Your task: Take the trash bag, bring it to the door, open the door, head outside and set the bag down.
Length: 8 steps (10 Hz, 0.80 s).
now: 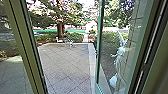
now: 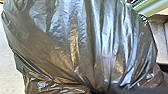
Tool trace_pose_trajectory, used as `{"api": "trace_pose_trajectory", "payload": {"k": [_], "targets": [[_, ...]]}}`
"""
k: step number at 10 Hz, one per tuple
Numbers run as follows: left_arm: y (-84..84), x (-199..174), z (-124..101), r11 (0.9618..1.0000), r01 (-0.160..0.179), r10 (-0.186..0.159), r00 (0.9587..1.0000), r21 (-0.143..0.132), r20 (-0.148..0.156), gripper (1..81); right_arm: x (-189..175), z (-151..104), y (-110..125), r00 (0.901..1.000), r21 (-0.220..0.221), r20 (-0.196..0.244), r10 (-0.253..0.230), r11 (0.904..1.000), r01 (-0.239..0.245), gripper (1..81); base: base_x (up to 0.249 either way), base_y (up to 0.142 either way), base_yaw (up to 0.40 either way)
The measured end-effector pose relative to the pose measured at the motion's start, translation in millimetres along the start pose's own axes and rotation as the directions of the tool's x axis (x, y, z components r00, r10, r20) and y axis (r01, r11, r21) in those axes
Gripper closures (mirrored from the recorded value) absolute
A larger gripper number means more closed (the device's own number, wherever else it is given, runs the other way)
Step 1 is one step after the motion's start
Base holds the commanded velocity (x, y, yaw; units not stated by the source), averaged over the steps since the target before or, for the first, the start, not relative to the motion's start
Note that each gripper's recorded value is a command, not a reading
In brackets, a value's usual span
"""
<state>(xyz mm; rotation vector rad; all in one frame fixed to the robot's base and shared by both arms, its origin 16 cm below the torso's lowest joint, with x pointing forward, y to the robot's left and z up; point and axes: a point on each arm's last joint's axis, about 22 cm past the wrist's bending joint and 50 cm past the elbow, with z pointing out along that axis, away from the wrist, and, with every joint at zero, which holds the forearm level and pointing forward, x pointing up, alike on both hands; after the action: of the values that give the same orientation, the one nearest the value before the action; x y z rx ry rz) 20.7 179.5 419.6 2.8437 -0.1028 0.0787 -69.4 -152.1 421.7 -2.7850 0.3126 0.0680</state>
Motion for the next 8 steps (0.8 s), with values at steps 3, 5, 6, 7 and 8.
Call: {"api": "trace_pose_trajectory", "payload": {"k": [3, 5, 6, 7, 8], "targets": [[0.1, -2.0, 0.0, 1.0000, 0.000, 0.000, 1.0000, 0.000, 0.003, 81.1, -4.1, -0.1, 1.0, 1.0000, -0.001, 0.006, 0.001, 1.0000, -0.001, 1.0, 0.086, 0.000, 0.000], [0.2, -2.4, 0.0, 1.0000, 0.001, -0.001, 1.0000, -0.001, 0.003, 81.1, -3.9, -0.2, 1.3, 1.0000, -0.001, 0.005, 0.001, 1.0000, -0.001, 1.0, 0.098, 0.000, 0.000], [0.2, -2.1, 0.0, 1.0000, 0.000, 0.000, 1.0000, -0.001, 0.003, 81.1, -4.0, -0.1, 1.0, 1.0000, -0.001, 0.005, 0.001, 1.0000, -0.001, 1.0, 0.100, 0.000, 0.000], [0.2, -2.1, 0.0, 1.0000, 0.000, 0.000, 1.0000, -0.001, 0.003, 81.1, -4.1, -0.1, 1.0, 1.0000, -0.001, 0.006, 0.001, 1.0000, -0.001, 1.0, 0.106, 0.000, 0.000], [0.2, -2.4, 0.0, 1.0000, 0.001, -0.001, 1.0000, -0.001, 0.003, 81.1, -3.9, -0.2, 1.3, 1.0000, -0.001, 0.005, 0.001, 1.0000, -0.001, 1.0, 0.108, 0.000, 0.000]]}}
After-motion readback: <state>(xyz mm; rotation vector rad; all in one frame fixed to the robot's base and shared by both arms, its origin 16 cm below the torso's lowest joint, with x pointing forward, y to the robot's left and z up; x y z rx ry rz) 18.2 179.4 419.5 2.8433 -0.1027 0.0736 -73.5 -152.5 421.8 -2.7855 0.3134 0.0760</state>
